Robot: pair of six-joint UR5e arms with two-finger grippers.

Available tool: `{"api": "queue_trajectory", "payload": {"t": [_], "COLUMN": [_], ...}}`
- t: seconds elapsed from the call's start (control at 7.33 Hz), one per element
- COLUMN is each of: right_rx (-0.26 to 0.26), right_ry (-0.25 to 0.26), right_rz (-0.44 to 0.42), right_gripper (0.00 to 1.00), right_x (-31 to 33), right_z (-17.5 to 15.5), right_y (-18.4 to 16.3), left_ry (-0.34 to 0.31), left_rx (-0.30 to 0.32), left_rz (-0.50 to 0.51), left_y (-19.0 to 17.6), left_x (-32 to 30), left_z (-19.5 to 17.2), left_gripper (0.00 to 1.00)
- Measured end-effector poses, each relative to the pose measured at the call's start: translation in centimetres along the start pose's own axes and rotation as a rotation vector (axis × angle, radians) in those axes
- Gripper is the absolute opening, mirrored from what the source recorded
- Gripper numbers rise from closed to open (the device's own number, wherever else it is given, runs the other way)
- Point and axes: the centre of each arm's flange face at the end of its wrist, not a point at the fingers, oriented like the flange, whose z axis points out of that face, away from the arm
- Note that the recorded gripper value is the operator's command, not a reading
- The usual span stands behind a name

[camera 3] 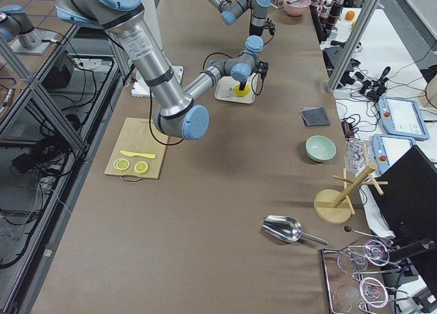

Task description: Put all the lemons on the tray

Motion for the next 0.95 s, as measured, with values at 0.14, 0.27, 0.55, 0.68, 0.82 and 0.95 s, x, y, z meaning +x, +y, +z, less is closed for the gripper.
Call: {"api": "queue_trajectory", "payload": {"t": [0.14, 0.27, 0.55, 0.68, 0.82, 0.95], "right_rx": [0.003, 0.014, 0.083, 0.138, 0.194, 0.245], "right_ry": [-0.003, -0.008, -0.026, -0.03, -0.024, 0.01], "right_rz": [-0.002, -0.001, 0.028, 0.046, 0.046, 0.025], "right_gripper": [1.0, 1.0, 1.0, 1.0, 1.0, 1.0], "right_x": [-0.1, 0.0, 2.2, 5.5, 9.7, 14.4], "right_z": [-0.2, -0.9, -5.7, -9.4, -13.7, -18.5], "right_y": [-0.1, -0.5, -3.6, -5.8, -7.7, -9.1], "left_ry": [-0.002, -0.016, -0.051, -0.069, -0.087, -0.105], "left_rx": [-0.003, 0.001, 0.013, 0.015, 0.014, 0.008], "left_rz": [0.014, 0.039, 0.09, 0.116, 0.14, 0.16], "left_y": [-1.2, -1.7, -1.5, -1.0, -0.8, -0.5], "left_x": [-4.6, -8.7, -17.5, -22.2, -26.7, -31.4], "left_z": [-2.2, -4.1, -6.4, -7.0, -7.4, -7.6], "left_gripper": [0.98, 0.98, 0.98, 0.98, 0.98, 0.98]}}
